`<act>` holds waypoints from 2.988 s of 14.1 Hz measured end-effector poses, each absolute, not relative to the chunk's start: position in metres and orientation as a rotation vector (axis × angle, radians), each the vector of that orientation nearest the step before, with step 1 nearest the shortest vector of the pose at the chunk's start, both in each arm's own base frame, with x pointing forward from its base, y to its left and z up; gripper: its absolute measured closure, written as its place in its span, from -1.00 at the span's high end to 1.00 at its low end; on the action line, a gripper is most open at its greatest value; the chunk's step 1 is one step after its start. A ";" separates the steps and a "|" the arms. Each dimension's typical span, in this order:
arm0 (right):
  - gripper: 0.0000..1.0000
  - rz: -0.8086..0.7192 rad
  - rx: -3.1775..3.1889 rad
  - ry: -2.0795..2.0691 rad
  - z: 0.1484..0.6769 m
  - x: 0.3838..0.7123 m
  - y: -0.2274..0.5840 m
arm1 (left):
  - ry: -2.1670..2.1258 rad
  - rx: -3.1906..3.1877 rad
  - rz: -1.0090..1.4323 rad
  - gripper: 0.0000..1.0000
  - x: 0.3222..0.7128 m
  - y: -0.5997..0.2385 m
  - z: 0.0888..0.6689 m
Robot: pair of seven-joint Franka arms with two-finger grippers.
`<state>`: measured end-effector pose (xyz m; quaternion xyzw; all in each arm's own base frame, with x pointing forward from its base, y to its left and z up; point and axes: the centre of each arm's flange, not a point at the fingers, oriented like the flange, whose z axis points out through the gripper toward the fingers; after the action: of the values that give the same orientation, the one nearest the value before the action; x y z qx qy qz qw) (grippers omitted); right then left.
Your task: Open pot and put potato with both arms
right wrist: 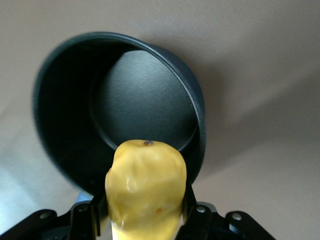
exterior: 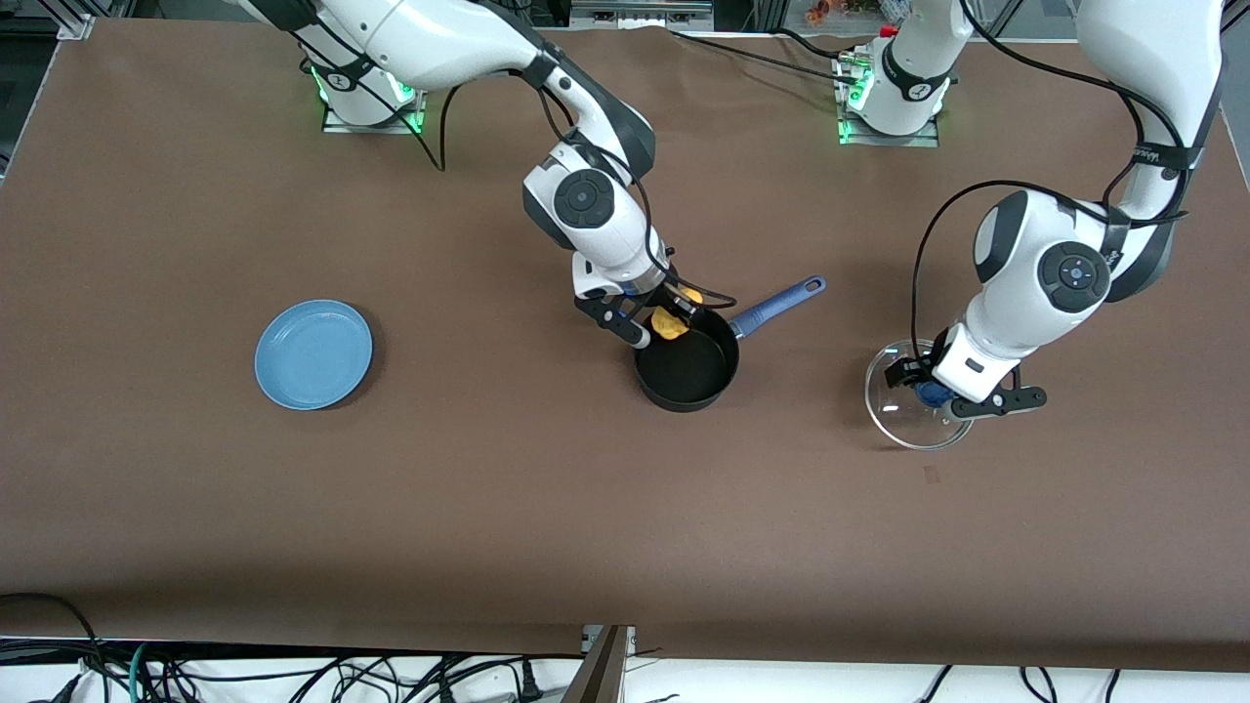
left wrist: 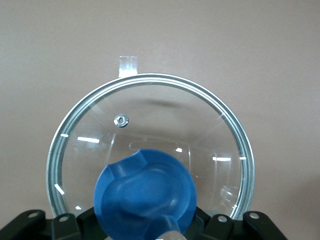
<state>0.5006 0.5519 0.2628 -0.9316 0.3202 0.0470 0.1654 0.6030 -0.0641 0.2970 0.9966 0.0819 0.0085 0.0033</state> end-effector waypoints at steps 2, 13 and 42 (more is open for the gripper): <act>0.19 0.121 -2.643 0.909 0.257 0.501 0.555 | 0.239 3.129 0.022 -0.11 0.599 -0.058 0.295; 0.19 0.046 -2.606 0.940 0.258 0.526 0.546 | 0.176 3.130 0.123 -0.07 0.571 -0.026 0.241; 1.00 0.117 -3.160 -0.297 0.498 0.680 0.189 | 0.122 3.269 0.088 0.94 0.619 -0.006 0.318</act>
<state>0.6802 0.1887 0.4978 -0.9948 -0.0936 0.0368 -0.0171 0.6191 -0.0055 0.3178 0.9968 0.0373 0.0268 -0.0653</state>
